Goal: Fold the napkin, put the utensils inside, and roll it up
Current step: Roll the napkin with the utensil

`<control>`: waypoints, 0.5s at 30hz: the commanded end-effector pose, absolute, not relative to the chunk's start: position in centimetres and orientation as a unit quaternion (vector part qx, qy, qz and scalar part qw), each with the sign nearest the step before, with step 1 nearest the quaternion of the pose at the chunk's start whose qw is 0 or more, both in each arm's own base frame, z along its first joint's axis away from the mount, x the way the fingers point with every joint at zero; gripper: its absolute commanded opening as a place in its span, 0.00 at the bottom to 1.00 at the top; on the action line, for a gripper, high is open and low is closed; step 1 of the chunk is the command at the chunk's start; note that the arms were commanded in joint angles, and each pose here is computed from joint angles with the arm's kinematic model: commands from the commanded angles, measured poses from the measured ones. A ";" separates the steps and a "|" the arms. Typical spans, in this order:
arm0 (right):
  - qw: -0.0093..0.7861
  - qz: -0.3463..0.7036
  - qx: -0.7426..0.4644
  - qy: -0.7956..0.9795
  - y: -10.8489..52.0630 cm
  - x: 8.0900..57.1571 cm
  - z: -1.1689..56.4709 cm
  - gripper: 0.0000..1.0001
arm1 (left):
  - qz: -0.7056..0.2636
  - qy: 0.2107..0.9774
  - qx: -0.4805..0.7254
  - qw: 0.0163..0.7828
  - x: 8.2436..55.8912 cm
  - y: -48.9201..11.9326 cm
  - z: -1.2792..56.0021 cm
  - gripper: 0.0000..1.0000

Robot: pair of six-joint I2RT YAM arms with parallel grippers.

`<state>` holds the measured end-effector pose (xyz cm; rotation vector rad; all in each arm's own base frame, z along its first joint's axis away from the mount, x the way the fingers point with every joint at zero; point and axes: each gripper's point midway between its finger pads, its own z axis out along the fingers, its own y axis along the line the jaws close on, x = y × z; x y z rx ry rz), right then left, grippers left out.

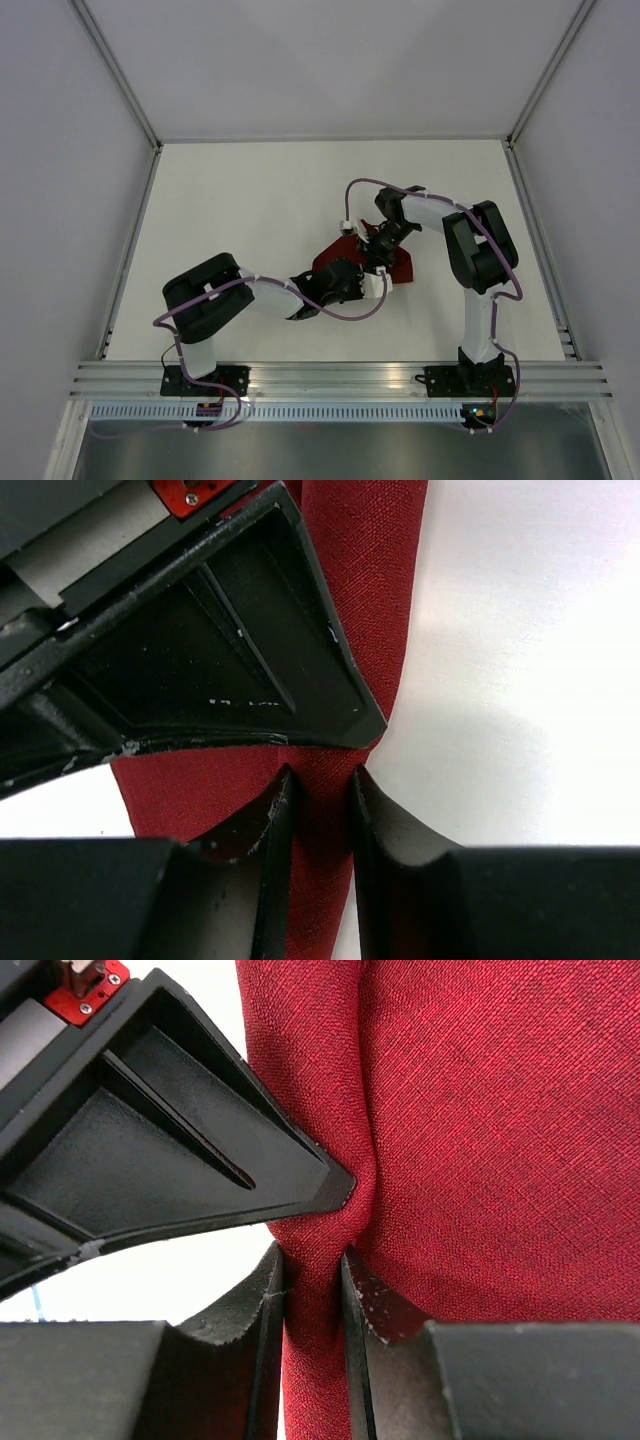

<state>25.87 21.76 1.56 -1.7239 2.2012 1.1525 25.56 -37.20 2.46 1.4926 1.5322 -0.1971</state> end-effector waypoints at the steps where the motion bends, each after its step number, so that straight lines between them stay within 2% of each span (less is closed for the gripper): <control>1: -0.009 0.330 -0.590 0.737 18.9 24.3 -3.1 0.24 | -0.119 0.639 0.642 0.407 24.0 -37.2 -0.5 0.06; 2: -0.009 0.330 -0.590 0.737 18.9 24.3 -3.0 0.27 | -0.125 0.640 0.645 0.398 23.7 -37.3 -0.7 0.05; 6: 0.014 0.322 -0.583 0.746 19.2 25.1 -1.8 0.51 | -0.147 0.653 0.648 0.364 22.9 -37.3 -1.3 0.02; 7: 0.025 0.320 -0.580 0.748 19.3 25.5 -1.6 0.63 | -0.157 0.655 0.650 0.352 22.6 -37.3 -1.6 0.02; 9: 0.047 0.314 -0.568 0.759 19.3 26.3 -0.4 0.77 | -0.161 0.658 0.654 0.337 22.4 -37.3 -1.8 0.02; 12: 0.080 0.308 -0.548 0.773 19.2 27.7 1.1 0.85 | -0.172 0.664 0.656 0.314 22.0 -37.4 -2.2 0.02; 15: 0.110 0.301 -0.531 0.784 18.7 29.3 2.4 0.86 | -0.181 0.673 0.648 0.307 22.2 -37.3 -2.2 0.02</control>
